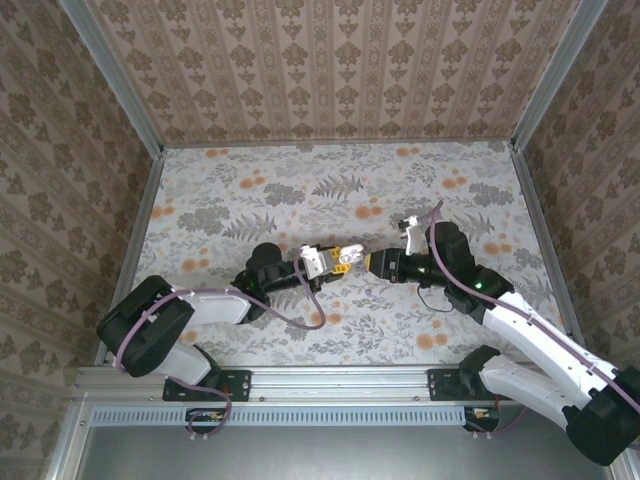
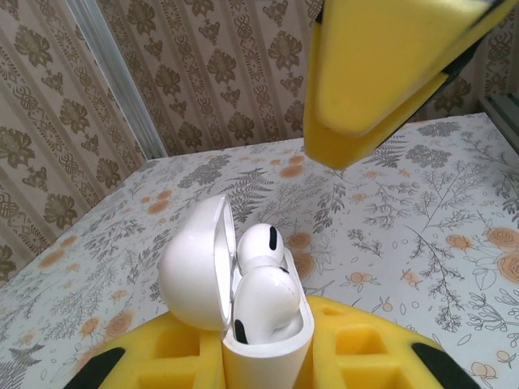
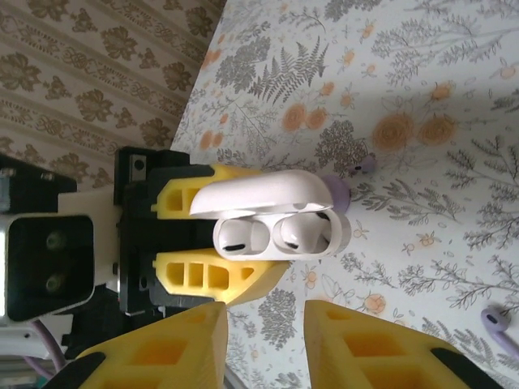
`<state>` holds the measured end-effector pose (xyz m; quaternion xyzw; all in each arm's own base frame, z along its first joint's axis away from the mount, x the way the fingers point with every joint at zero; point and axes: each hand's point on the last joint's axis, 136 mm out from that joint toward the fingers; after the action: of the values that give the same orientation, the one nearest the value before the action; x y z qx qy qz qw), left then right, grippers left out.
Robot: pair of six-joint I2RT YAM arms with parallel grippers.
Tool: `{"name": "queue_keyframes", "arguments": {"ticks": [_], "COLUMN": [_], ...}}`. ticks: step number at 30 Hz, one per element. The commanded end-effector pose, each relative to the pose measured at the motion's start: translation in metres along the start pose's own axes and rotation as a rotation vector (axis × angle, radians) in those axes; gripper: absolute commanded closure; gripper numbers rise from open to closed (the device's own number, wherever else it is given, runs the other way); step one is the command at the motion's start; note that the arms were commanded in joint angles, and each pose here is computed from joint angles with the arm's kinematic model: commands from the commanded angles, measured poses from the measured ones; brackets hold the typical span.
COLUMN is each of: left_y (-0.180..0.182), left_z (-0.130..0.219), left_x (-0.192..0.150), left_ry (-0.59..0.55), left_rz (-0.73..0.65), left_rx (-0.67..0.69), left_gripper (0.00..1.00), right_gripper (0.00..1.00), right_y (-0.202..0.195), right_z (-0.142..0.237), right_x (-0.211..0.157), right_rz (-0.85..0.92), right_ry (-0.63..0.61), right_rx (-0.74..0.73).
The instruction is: Insert the wireless bluetooth earbuds into the charging case
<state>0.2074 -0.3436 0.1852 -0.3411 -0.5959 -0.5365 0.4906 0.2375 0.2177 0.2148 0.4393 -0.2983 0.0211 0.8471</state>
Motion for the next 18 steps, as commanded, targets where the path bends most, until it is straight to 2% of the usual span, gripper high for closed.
{"name": "queue_keyframes", "arguments": {"ticks": [1,18], "left_y": [-0.002,-0.005], "left_z": [0.003,0.003], "left_x": [0.009,0.011], "left_ry": [-0.02,-0.017], "left_rz": [-0.046,-0.052], "left_rx": [-0.001,-0.016], "left_gripper": [0.89,0.89], "right_gripper": [0.7,0.69], "right_y": [0.018,0.011], "right_z": [0.001,-0.012], "right_x": [0.01,0.009], "right_rz": [-0.062,-0.089], "right_ry": [0.007,0.044], "right_rx": [0.077,0.07]}}
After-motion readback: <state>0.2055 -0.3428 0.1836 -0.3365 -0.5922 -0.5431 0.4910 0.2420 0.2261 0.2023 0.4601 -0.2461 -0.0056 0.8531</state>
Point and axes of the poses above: each hand's point on the last joint's axis, 136 mm out from that joint toward the fingers, its own z axis back along the fingers, its own y axis along the line the jaws close on, x = y × z, and after that the axes turned 2 degrees about -z, right-handed
